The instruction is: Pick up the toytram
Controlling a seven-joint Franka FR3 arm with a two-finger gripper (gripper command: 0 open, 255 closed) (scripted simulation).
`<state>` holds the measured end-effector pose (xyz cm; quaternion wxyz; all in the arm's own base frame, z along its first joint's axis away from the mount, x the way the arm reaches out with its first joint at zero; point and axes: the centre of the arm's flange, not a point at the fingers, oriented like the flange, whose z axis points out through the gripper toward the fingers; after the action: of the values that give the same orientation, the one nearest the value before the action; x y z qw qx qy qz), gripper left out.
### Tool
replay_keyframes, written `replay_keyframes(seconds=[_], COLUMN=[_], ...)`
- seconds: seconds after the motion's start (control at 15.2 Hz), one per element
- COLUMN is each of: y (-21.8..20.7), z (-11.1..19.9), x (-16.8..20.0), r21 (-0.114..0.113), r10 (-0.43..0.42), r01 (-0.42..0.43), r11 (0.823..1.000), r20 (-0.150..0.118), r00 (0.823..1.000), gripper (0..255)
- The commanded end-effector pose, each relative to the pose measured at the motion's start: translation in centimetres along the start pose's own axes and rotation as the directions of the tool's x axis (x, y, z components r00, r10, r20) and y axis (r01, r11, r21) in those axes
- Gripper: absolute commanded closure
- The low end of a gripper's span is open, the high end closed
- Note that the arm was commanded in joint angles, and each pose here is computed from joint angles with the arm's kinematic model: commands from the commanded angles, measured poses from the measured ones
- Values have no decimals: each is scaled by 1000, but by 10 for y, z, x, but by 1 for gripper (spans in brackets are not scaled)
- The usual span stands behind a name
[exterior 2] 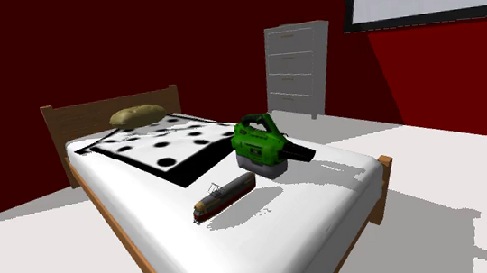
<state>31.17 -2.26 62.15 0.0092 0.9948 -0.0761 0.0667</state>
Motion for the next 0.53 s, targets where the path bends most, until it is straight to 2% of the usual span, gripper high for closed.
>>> replay_keyframes(seconds=[0.0, 0.46], y=[0, -53], z=[0, 71], x=[0, 27], r21=[0, 3], r10=[0, 80], r01=[0, -80], r11=[1000, 997], r20=[0, 18], r00=[1000, 997], gripper=[0, 0])
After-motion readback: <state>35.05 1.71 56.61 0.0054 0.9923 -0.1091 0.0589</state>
